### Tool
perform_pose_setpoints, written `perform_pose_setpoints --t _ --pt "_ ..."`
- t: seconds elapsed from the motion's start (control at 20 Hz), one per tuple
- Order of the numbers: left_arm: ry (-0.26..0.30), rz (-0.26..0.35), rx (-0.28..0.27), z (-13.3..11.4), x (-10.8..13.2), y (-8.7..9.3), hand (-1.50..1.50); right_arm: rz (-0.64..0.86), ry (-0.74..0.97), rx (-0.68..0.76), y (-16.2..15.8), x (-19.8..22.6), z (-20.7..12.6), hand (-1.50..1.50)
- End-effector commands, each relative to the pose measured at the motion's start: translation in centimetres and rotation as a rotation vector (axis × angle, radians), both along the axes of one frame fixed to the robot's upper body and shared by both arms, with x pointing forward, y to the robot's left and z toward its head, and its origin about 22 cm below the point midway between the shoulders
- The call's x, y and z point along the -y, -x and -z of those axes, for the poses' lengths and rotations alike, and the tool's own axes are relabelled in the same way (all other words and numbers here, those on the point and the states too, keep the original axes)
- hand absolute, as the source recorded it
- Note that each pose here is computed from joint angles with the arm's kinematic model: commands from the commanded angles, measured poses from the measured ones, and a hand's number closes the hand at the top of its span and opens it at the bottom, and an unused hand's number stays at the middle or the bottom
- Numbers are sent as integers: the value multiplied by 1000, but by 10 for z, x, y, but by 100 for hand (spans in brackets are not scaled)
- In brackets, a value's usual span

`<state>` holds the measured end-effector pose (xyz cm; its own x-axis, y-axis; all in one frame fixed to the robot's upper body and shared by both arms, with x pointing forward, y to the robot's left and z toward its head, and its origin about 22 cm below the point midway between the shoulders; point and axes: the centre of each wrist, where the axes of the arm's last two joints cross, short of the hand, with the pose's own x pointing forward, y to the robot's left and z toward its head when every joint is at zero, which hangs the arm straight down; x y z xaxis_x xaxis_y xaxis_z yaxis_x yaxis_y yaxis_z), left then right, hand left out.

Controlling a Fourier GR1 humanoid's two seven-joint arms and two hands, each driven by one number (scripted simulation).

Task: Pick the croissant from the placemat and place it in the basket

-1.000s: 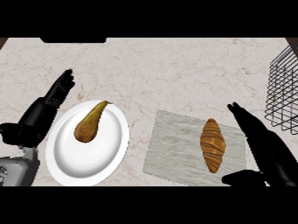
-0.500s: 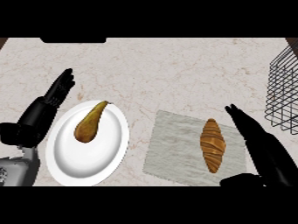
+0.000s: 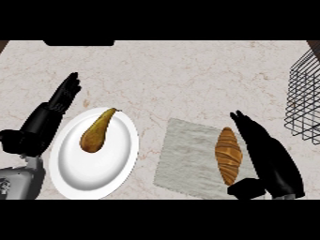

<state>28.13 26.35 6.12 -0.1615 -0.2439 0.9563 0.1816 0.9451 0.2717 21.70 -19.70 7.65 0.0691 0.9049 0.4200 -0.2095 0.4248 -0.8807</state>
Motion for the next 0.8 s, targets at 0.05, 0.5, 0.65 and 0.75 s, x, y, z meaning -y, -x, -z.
perform_pose_setpoints --t 0.05,0.5,0.65,0.75 --pt "3 0 -13 18 -21 13 0 5 14 -11 8 21 10 -150" --pt "-2 3 -3 -2 -15 7 0 31 44 -68 -24 2 50 -150" --pt "13 8 -20 14 -11 1 0 56 64 -86 -34 14 45 -150" --pt "-1 1 -7 14 1 -2 0 45 55 -90 -26 7 50 -150"
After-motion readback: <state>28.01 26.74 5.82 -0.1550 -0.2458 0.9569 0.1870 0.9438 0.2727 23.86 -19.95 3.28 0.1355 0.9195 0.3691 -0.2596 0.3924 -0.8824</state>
